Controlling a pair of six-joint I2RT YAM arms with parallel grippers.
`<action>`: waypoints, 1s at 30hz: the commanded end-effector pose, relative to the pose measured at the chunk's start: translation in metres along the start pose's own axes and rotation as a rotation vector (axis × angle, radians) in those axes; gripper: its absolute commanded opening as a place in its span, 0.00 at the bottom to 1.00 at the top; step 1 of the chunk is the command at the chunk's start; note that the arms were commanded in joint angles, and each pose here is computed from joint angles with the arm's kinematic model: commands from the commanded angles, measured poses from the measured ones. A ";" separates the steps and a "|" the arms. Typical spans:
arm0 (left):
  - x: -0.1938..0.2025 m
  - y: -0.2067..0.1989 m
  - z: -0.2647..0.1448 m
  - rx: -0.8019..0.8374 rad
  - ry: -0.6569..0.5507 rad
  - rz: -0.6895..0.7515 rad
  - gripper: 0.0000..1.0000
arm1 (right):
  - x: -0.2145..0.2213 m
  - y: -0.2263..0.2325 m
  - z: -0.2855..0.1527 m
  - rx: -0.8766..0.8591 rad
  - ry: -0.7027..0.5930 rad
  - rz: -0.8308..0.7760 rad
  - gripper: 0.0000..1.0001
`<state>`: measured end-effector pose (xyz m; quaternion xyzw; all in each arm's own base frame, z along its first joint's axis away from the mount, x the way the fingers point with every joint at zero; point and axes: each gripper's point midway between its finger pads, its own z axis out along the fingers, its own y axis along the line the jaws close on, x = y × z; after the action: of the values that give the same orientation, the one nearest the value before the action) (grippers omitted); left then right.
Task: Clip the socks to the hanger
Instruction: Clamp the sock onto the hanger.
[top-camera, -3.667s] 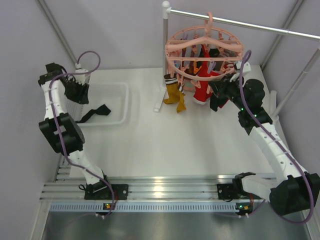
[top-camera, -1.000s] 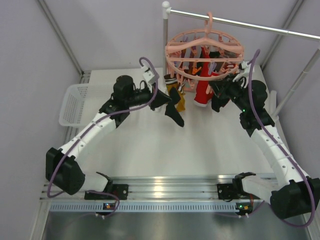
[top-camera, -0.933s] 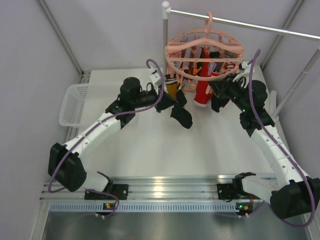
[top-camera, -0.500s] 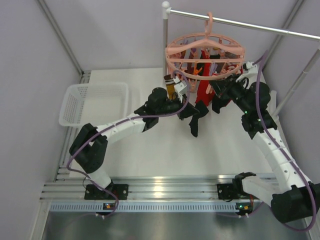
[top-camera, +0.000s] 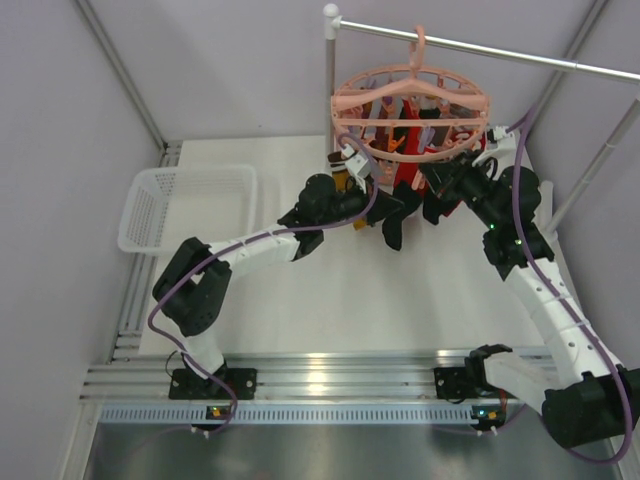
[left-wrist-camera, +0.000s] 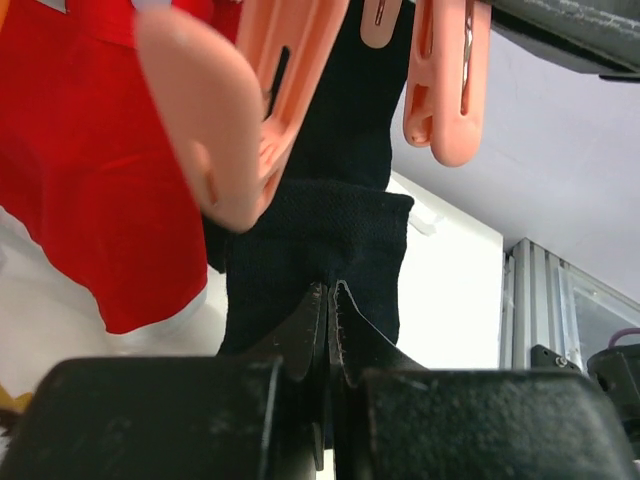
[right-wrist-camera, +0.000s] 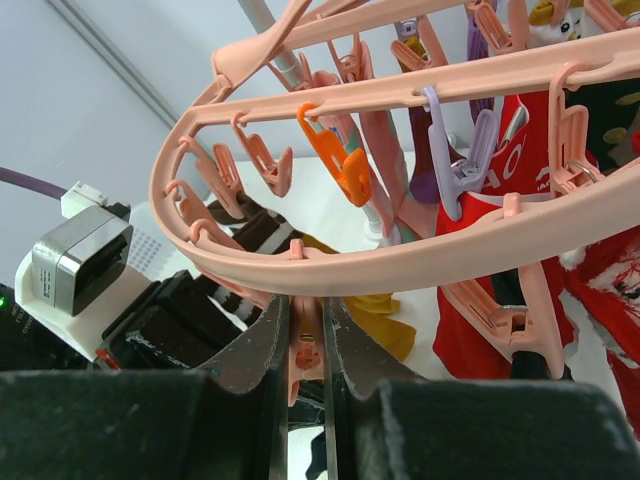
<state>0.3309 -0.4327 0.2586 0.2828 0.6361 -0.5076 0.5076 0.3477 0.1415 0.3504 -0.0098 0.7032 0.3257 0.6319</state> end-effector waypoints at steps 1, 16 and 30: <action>-0.045 -0.015 0.007 0.045 -0.139 0.027 0.00 | -0.010 0.001 0.001 -0.015 -0.041 -0.005 0.00; -0.052 -0.024 0.003 0.080 -0.162 -0.005 0.00 | -0.007 -0.006 0.003 0.006 -0.035 -0.024 0.00; -0.058 -0.033 -0.011 0.113 -0.178 -0.018 0.00 | -0.008 -0.003 0.004 -0.008 -0.041 -0.010 0.00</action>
<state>0.3285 -0.4341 0.2777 0.2532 0.6158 -0.5470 0.5075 0.3507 0.1413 0.3463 -0.0116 0.7047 0.3224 0.6319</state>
